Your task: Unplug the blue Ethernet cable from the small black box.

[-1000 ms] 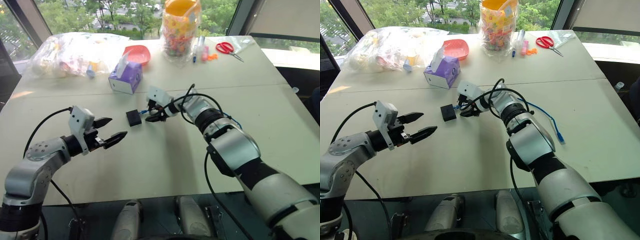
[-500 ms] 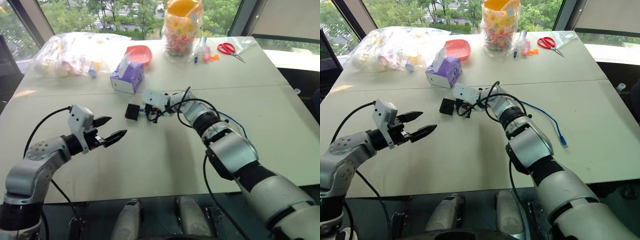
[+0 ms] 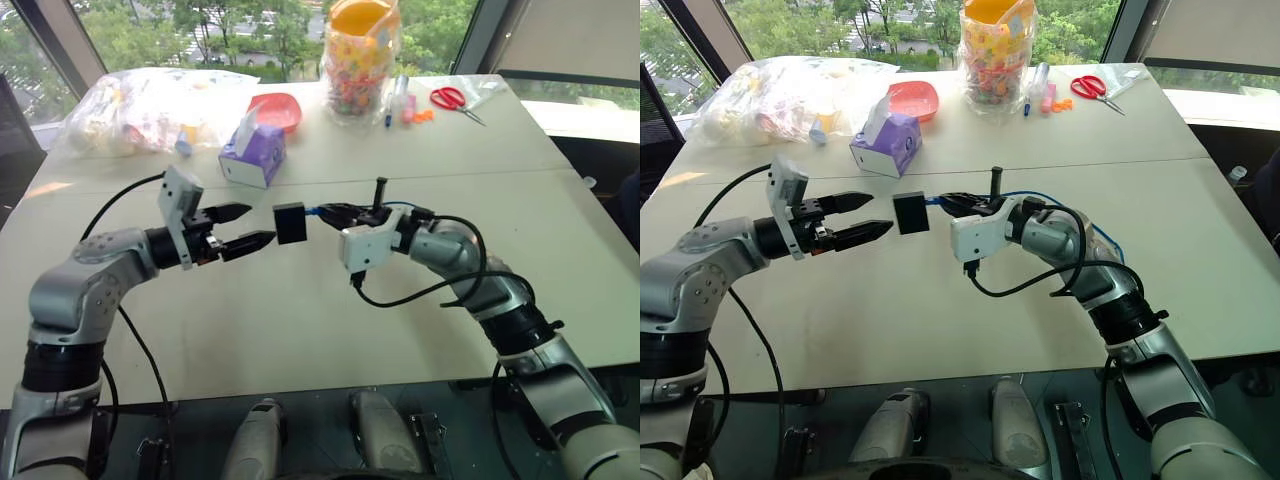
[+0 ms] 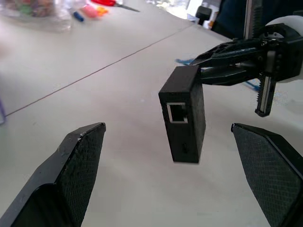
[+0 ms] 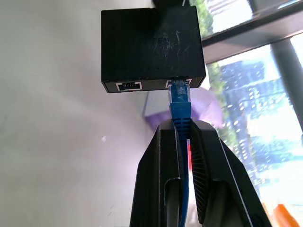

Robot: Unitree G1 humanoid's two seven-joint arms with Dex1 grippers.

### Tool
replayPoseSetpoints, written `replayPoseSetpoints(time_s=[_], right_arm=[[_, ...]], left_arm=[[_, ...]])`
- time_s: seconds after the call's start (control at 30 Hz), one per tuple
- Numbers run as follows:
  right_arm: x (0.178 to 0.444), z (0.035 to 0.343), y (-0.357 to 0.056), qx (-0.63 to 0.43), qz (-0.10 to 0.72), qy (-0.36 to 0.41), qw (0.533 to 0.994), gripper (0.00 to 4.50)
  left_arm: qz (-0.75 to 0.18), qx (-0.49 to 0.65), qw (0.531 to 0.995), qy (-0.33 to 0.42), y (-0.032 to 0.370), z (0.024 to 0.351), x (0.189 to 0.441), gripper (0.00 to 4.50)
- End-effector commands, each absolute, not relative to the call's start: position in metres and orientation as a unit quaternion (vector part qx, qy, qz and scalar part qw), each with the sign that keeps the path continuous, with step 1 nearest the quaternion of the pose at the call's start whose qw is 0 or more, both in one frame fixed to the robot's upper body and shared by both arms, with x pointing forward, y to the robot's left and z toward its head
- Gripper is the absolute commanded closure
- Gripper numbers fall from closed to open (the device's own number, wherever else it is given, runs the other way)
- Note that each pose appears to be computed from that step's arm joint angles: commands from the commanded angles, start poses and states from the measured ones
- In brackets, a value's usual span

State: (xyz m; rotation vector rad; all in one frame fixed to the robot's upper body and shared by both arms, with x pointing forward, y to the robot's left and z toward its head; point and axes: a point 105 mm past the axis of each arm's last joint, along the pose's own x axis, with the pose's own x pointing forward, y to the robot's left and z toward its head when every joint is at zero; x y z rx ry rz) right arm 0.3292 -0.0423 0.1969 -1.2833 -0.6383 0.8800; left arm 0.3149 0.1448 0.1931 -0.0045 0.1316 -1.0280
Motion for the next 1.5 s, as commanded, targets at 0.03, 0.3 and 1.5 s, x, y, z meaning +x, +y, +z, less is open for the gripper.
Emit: replayPoseSetpoints(time_s=[0.03, 0.3, 1.5], right_arm=[[0.319, 0.218, -0.042, -0.582, 0.359, -0.32, 0.656, 4.46], [0.311, 0.222, -0.041, -0.592, 0.362, -0.327, 0.641, 4.5], [0.286, 0.247, -0.043, -0.108, 0.641, 0.103, 0.753, 0.56]], left_arm=[[-0.529, 0.001, 0.847, 0.059, 0.133, 0.2, 0.312, 0.0], [-0.543, -0.012, 0.838, 0.049, 0.127, 0.206, 0.315, 0.96], [-0.641, 0.021, 0.764, 0.07, 0.127, 0.216, 0.287, 4.01]])
